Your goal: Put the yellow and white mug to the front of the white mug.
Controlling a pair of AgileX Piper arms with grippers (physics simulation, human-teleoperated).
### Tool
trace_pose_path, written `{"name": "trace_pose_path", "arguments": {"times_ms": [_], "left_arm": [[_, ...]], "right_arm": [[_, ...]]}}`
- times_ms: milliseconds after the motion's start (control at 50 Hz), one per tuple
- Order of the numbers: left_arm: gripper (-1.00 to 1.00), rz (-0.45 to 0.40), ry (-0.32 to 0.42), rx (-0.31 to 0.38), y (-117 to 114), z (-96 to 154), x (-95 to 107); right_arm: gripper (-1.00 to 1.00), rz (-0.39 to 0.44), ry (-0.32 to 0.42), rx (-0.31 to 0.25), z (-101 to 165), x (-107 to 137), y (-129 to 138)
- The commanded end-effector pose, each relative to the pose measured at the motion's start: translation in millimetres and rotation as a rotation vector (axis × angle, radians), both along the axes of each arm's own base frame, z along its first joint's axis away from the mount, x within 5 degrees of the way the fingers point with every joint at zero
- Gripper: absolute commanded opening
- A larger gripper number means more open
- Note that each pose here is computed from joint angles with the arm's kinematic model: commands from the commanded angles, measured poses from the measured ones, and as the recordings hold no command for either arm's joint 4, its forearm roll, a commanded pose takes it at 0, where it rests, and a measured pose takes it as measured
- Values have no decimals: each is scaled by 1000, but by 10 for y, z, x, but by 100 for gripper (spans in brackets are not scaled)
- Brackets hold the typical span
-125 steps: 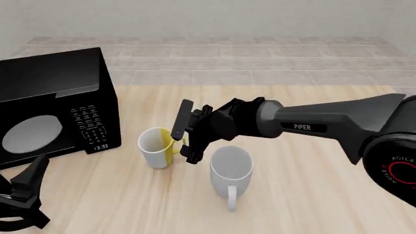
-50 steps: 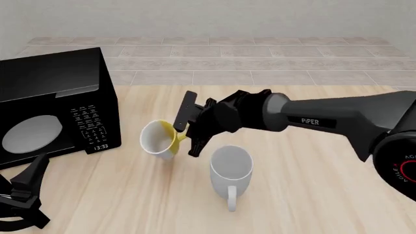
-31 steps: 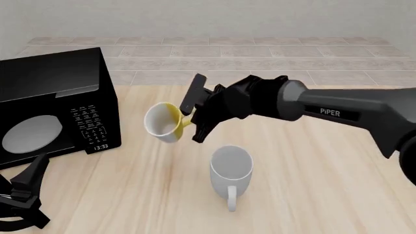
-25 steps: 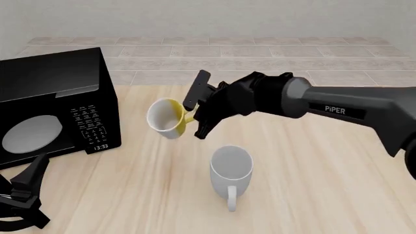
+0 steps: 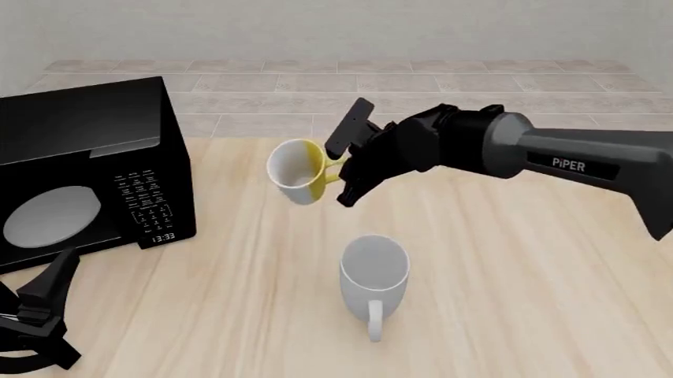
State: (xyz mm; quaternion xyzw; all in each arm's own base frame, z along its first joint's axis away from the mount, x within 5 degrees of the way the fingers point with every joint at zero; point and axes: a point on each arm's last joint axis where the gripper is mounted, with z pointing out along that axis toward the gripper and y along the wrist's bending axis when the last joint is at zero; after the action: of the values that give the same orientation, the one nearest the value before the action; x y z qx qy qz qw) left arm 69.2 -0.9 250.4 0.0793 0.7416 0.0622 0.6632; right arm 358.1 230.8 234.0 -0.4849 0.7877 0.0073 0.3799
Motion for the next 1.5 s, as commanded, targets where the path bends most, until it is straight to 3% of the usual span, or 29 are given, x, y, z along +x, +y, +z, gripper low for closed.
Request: {"name": "trace_pose_path", "arguments": {"times_ms": [20, 800, 1500], "left_arm": [[100, 0, 0, 0, 0, 0, 0], [100, 0, 0, 0, 0, 0, 0], [100, 0, 0, 0, 0, 0, 0]], "right_arm": [[-100, -78, 18, 32, -32, 87, -162], [-100, -246, 66, 74, -348, 129, -634], [-100, -349, 138, 90, -778, 278, -777]]}}
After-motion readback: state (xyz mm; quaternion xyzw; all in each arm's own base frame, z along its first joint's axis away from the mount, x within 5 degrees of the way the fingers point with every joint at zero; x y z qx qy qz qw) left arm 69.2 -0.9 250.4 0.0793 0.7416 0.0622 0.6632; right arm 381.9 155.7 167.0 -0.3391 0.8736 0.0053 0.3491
